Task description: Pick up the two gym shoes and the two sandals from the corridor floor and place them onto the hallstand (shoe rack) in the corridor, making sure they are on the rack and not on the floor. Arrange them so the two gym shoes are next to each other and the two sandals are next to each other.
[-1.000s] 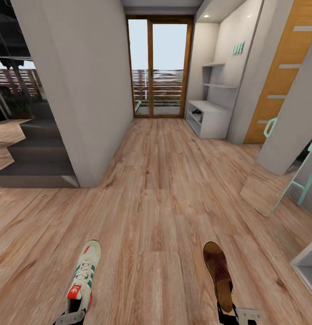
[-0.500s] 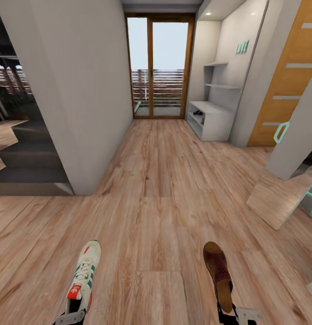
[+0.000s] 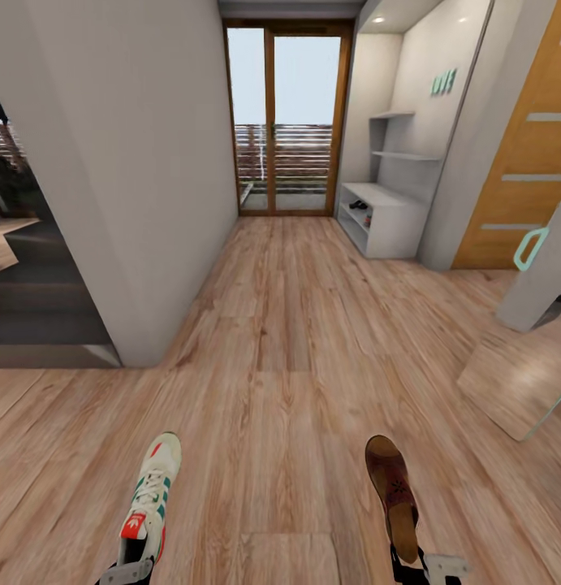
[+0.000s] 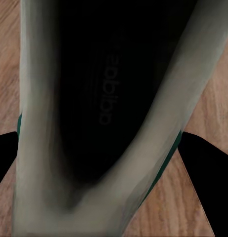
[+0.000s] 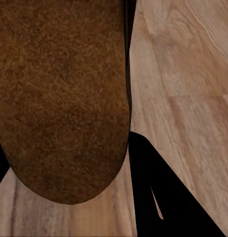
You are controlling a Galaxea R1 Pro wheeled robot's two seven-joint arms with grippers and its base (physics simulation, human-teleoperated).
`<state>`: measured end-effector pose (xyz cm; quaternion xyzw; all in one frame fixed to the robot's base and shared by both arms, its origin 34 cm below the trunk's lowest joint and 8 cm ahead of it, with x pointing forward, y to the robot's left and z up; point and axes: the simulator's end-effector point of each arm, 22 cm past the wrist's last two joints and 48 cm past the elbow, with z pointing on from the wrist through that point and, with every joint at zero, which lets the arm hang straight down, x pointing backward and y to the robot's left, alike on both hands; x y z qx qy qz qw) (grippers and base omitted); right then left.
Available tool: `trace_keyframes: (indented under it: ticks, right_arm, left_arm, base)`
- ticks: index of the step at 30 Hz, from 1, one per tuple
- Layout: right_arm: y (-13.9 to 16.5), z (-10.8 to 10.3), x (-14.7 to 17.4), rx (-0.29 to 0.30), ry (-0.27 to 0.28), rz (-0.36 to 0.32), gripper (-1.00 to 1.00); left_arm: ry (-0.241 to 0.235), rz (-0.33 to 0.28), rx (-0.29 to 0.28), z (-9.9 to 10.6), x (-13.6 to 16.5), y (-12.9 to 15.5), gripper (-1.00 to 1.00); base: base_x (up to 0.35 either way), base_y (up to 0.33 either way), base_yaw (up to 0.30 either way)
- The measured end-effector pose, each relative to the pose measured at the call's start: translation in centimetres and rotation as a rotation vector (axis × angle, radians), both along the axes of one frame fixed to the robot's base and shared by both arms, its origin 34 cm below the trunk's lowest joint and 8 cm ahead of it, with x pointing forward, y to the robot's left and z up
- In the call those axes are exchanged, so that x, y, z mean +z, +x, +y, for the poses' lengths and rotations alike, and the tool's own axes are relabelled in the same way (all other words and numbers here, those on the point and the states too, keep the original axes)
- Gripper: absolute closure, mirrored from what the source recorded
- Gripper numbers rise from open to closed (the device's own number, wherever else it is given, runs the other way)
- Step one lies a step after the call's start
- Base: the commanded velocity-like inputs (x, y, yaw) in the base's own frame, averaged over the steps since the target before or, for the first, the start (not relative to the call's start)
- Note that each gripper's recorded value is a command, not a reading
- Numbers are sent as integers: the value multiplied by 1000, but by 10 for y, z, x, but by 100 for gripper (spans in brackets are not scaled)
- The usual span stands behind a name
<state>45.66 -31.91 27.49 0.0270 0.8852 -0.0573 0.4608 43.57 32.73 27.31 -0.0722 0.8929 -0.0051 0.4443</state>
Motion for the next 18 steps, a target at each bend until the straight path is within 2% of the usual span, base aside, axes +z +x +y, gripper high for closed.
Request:
trace_keyframes:
  ticks: [18]
  right_arm:
    - [0, 0, 0, -1, -1, 0, 100]
  left_arm:
    - [0, -2, 0, 0, 0, 0, 100]
  base:
    - [340, 0, 0]
